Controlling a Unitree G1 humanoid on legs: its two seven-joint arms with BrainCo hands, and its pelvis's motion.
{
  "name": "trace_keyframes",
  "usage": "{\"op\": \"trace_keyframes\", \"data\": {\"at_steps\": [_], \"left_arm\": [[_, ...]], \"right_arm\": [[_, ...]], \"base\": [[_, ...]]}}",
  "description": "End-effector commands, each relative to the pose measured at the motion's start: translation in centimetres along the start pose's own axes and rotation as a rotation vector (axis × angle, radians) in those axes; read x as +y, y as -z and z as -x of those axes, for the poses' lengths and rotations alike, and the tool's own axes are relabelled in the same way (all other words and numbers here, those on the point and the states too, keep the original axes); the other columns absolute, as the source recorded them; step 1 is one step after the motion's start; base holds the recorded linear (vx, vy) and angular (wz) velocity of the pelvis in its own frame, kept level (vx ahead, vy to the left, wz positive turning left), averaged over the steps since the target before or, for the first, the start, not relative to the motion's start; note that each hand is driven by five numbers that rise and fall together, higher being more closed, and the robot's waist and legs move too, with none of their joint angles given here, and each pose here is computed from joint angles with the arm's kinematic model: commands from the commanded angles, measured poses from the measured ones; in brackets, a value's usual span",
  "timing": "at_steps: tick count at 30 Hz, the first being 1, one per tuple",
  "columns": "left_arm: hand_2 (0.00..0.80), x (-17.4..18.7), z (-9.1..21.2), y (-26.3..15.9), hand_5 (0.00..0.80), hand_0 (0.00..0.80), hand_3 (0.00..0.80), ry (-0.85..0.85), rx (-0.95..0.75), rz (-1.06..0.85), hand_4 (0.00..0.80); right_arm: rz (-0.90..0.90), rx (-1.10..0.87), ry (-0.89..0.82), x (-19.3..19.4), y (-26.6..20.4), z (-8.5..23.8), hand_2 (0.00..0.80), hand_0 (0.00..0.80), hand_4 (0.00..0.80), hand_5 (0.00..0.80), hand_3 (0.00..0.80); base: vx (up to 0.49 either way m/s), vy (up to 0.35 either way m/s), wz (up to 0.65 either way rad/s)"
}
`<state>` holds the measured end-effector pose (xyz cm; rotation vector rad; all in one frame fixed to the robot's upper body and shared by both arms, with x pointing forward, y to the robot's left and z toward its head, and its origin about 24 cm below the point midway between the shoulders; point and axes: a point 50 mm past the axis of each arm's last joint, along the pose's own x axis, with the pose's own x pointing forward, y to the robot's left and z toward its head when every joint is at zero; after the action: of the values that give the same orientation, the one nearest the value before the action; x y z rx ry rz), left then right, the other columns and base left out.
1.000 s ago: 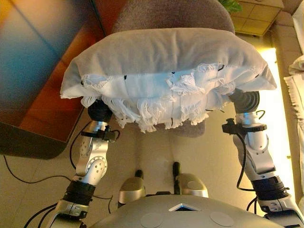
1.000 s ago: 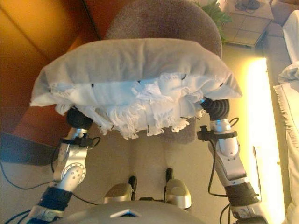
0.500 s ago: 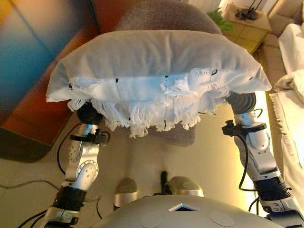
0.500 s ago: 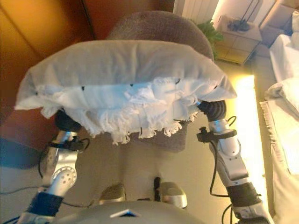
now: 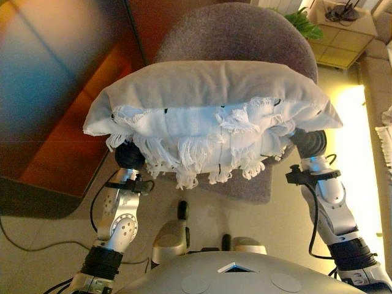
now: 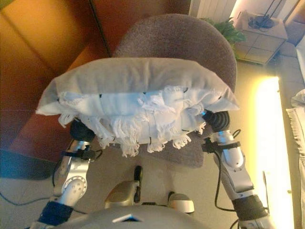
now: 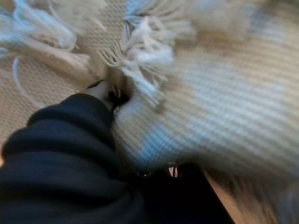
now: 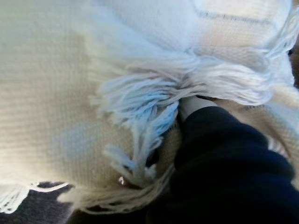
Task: Pick up the cushion and take it to the sofa
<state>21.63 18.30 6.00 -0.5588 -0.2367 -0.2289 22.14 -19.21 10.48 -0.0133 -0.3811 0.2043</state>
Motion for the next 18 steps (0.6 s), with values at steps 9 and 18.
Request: {"op": "trace_keyframes", "data": {"at_steps": [9,18], "left_arm": [[0.800,-2.0,-3.9,-0.6,0.800,0.800,0.800,0.159,-0.048,-0.170,0.800],[0.800,-2.8,-7.0,2.4,0.800,0.800,0.800,0.116,0.048,-0.237,0.800]], "right_arm": [[-0.082,-0.059,-0.012,3.4,1.0,-2.2,0.800,0.800,0.800,0.800,0.800],[-0.078,0.091,0.050,3.1,4.3,-4.9,0.800,0.800,0.800,0.800,0.800]], "base": [[0.203,0.019,-0.01],[0.137,-0.052,0.06]]}}
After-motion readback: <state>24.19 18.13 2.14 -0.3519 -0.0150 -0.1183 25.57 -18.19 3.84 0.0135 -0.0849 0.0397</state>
